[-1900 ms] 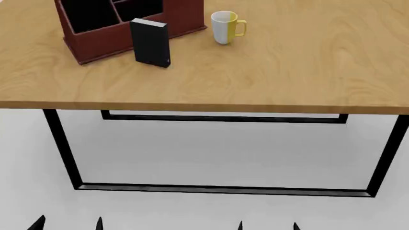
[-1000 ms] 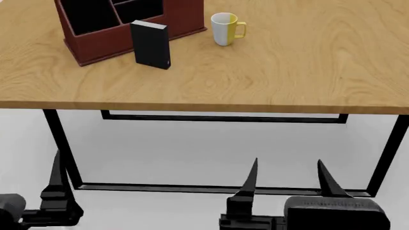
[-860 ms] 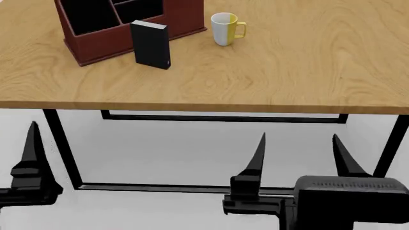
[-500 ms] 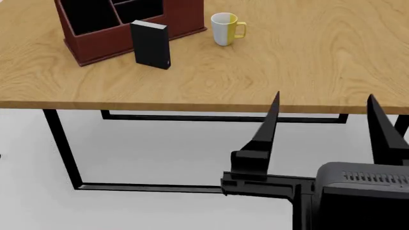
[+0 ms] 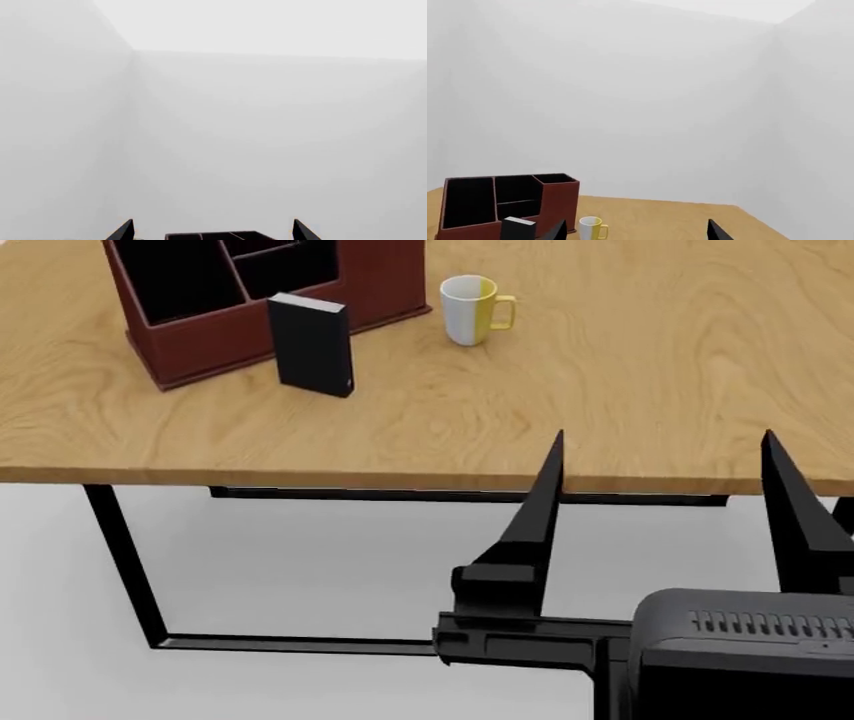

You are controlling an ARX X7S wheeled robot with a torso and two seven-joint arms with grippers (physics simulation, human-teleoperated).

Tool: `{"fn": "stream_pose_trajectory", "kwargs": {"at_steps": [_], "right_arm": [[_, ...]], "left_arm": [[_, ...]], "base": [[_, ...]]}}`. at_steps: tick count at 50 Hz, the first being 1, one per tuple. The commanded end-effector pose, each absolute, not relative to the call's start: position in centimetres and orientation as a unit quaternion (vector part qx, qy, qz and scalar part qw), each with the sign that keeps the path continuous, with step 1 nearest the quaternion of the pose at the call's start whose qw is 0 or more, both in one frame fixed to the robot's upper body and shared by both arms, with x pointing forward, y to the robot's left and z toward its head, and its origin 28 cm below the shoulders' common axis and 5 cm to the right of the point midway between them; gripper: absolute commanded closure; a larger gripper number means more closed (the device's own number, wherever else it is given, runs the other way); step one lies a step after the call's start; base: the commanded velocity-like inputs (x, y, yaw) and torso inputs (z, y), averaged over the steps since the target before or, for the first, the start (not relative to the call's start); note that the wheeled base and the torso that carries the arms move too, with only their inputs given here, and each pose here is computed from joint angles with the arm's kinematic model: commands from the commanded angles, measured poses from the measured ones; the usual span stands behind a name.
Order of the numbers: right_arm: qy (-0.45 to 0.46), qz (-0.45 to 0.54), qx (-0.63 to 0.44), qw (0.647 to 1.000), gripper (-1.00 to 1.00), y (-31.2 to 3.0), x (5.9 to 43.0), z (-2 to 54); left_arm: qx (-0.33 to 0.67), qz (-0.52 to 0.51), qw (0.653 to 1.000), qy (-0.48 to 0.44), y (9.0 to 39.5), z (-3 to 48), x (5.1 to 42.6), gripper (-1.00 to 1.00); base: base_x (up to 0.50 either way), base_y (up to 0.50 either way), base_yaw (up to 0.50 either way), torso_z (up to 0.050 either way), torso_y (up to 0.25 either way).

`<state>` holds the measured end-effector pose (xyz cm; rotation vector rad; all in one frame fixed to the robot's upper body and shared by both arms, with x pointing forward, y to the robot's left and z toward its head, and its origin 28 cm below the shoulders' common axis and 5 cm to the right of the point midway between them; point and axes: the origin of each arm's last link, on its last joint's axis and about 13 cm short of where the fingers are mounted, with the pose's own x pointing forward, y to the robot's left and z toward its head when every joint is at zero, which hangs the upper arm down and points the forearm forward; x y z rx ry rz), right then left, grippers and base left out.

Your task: Pick up the book and place it in the front compartment of the caddy.

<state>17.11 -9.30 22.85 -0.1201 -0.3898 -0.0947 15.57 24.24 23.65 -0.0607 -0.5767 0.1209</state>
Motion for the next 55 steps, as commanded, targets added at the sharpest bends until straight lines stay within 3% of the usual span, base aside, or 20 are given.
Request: {"fn": "stream_pose_trajectory", "kwargs": {"at_steps": [1, 55], "right_arm": [[-0.191, -0.041, -0.063, 0.979, -1.0, -9.01, 17.27, 23.03], [-0.189, -0.024, -0.062, 0.98, -1.0, -8.5, 18.1, 22.73]], "left_arm": [[-0.034, 0.06, 0.958, -0.279, 24.2, 23.71, 15.41, -1.0], [-0.033, 0.051, 0.959, -0.275, 23.86, 23.65, 15.99, -1.0]], "base": [[0.18, 0.0, 0.0, 0.0, 0.0], [0.19, 0.09, 0.0, 0.0, 0.0]]}}
